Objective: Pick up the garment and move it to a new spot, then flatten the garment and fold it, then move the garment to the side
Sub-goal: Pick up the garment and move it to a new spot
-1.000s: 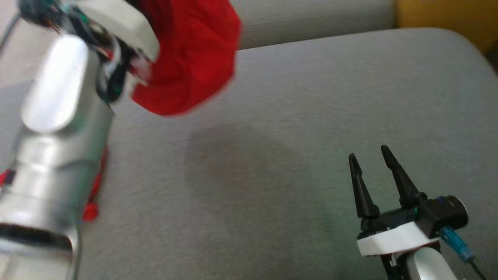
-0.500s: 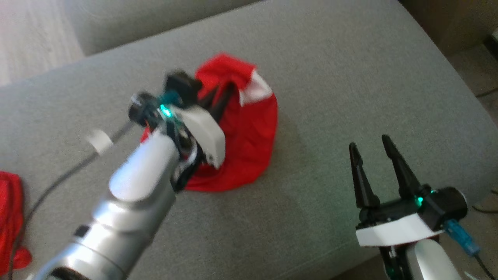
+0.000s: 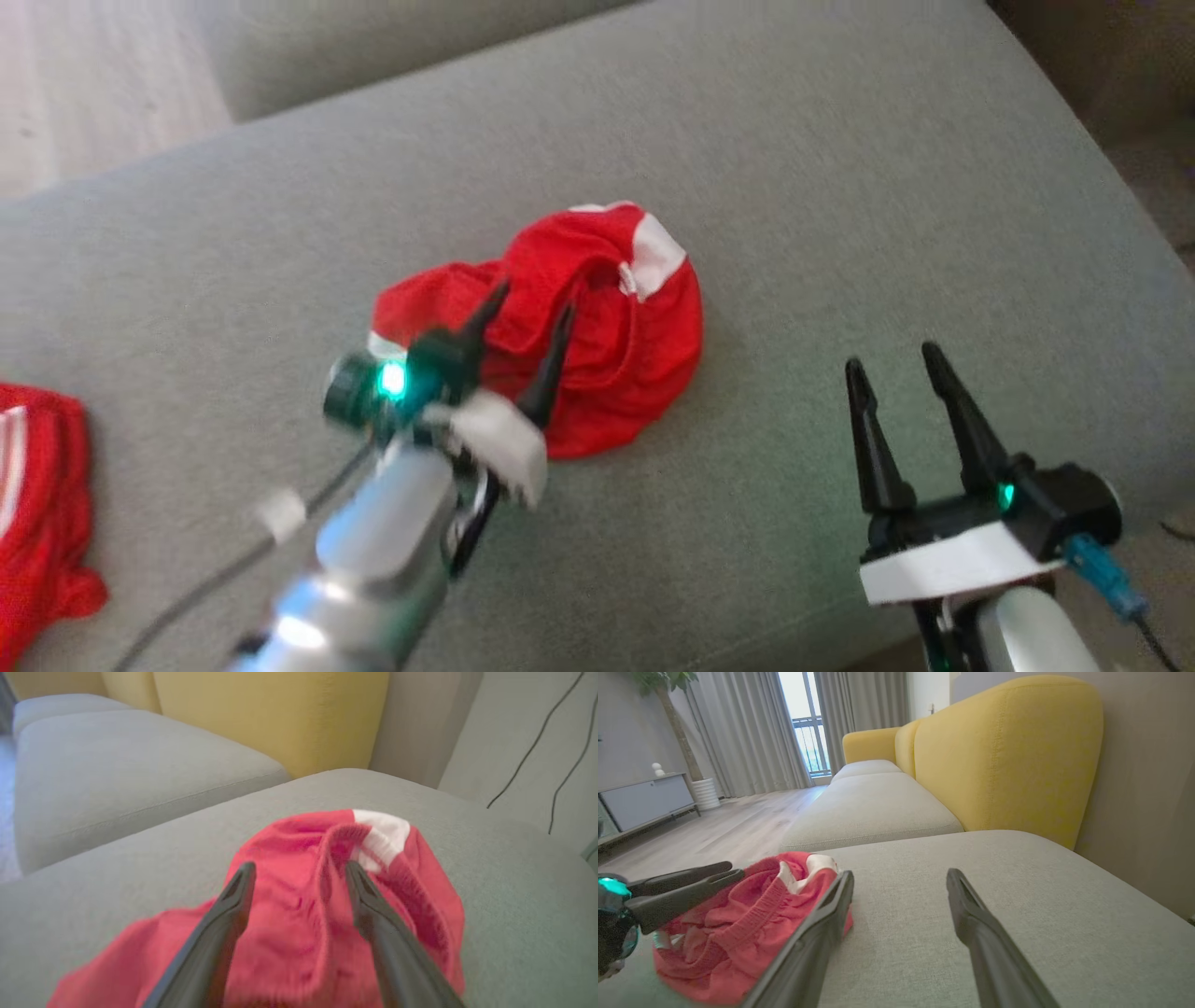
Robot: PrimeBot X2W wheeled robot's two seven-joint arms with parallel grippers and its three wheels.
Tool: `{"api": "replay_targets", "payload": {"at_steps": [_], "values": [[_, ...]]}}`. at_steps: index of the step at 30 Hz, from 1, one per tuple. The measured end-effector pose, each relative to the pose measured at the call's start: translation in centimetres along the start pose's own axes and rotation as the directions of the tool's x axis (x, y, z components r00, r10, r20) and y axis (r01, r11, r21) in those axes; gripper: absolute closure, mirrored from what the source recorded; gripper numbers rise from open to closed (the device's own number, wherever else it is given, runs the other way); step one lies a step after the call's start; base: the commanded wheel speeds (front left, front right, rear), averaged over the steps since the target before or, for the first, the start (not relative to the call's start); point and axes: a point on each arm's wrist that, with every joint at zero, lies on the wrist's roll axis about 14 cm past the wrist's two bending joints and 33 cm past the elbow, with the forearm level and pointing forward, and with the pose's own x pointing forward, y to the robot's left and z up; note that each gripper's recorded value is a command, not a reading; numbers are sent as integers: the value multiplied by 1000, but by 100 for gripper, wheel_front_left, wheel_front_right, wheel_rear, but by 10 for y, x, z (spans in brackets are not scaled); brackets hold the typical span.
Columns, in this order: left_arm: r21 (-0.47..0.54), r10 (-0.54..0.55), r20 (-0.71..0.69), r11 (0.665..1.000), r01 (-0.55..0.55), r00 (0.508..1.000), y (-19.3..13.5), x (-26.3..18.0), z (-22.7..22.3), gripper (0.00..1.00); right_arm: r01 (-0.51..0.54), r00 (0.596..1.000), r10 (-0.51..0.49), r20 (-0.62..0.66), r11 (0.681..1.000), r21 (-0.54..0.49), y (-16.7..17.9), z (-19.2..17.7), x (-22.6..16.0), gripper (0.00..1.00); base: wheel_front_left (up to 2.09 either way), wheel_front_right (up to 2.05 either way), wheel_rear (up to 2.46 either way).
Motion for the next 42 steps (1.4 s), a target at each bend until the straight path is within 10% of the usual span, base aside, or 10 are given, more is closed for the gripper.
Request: {"api": "replay_targets", "payload": {"at_steps": [6,18,42], "values": [[-102,237,2,967,-235,972,27,-65,-21,0,-60,998,60,-2,998,35,21,-5,-15,0,0,0,0],[-190,671,252,741,-644,698,74,-232,14,0,-259,966,258,31,965,41,79,2,-15,0,0,0,0],[-148,710,266,699,-700,652,42,-280,-3,0,-252,968,251,31,966,50,76,-2,-43,0,0,0,0]]}}
